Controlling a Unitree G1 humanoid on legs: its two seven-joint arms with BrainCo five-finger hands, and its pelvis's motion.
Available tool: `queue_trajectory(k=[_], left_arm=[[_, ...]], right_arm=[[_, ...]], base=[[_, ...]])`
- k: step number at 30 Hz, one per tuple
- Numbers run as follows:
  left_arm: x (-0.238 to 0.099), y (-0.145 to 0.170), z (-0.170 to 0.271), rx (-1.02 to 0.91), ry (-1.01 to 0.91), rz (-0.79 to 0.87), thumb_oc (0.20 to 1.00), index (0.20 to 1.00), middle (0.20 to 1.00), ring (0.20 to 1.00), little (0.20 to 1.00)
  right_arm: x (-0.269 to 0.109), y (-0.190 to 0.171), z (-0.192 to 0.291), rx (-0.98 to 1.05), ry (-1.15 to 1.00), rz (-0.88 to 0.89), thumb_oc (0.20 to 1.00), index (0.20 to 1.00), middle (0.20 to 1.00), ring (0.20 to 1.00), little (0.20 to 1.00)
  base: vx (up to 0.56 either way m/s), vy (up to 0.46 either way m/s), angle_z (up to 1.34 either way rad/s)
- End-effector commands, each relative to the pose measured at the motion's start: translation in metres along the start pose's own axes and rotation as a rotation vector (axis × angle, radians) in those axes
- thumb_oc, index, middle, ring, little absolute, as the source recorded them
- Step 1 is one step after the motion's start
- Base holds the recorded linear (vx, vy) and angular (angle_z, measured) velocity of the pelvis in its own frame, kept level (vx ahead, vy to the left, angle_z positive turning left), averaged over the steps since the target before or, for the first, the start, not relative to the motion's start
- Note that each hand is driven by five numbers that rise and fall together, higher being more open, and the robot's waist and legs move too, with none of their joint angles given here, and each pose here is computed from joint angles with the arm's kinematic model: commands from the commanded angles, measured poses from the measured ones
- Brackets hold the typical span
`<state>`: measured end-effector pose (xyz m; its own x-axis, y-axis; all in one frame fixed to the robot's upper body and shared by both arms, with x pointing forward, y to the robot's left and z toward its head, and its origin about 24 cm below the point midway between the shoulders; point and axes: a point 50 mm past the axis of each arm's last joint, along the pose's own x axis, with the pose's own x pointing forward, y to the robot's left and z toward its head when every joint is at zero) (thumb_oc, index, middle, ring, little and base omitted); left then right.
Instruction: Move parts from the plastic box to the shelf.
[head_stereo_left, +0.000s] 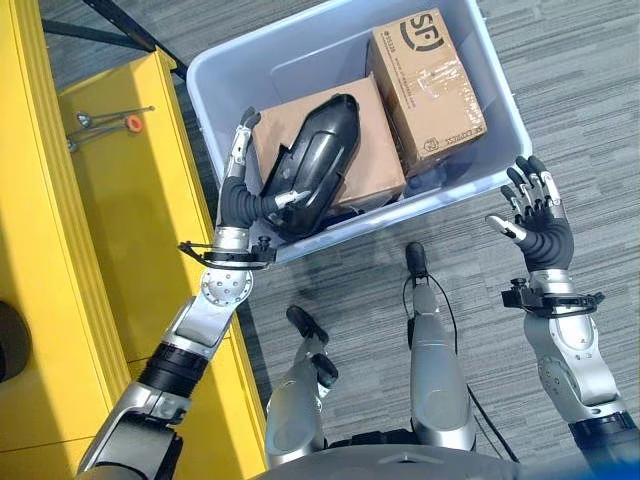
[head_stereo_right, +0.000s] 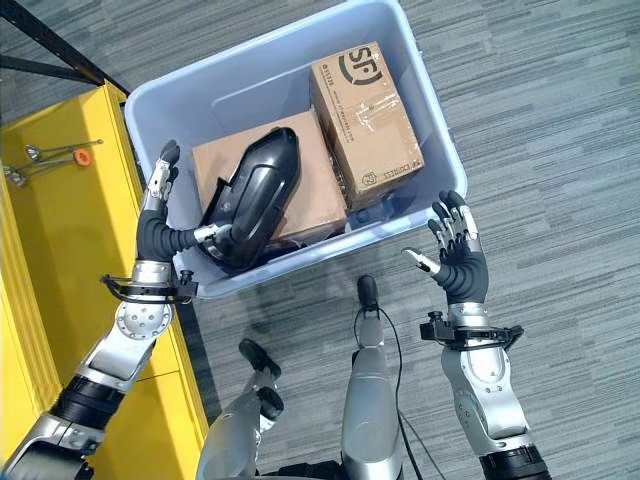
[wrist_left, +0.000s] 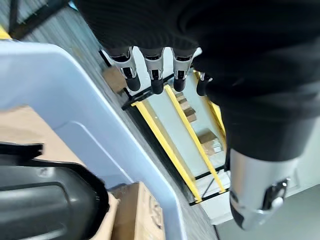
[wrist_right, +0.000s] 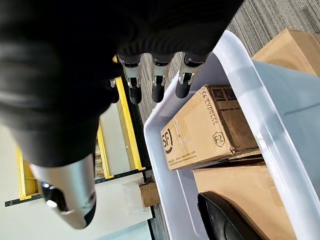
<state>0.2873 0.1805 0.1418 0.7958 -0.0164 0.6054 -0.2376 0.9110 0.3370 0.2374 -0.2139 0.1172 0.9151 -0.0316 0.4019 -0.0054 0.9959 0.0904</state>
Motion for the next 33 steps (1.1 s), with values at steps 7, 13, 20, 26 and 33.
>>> queue_trajectory(k=[7,13,20,26,33], left_arm=[[0.025,0.015,-0.039,0.298,0.106,0.048,1.000,1.000,1.000,1.000,1.000],[0.036,0.020,-0.060,0.378,0.210,0.066,1.000,1.000,1.000,1.000,1.000],[0.042,0.028,-0.076,0.424,0.306,0.101,1.000,1.000,1.000,1.000,1.000],[0.047,0.037,-0.088,0.447,0.397,0.132,1.000,1.000,1.000,1.000,1.000],[0.049,0.049,-0.095,0.438,0.465,0.186,1.000,1.000,1.000,1.000,1.000]], right_arm=[[0.006,0.003,0.025,0.005,-0.145,0.024,1.000,1.000,1.000,1.000,1.000],[0.009,0.006,0.024,0.013,-0.143,0.041,1.000,1.000,1.000,1.000,1.000],[0.012,0.009,0.024,0.016,-0.147,0.053,1.000,1.000,1.000,1.000,1.000],[0.014,0.013,0.022,0.024,-0.144,0.072,1.000,1.000,1.000,1.000,1.000],[0.014,0.015,0.023,0.028,-0.146,0.086,1.000,1.000,1.000,1.000,1.000]], base=[[0.00,0.000,0.00],[0.00,0.004,-0.03],[0.00,0.004,-0.06],[0.00,0.000,-0.03],[0.00,0.000,0.00]])
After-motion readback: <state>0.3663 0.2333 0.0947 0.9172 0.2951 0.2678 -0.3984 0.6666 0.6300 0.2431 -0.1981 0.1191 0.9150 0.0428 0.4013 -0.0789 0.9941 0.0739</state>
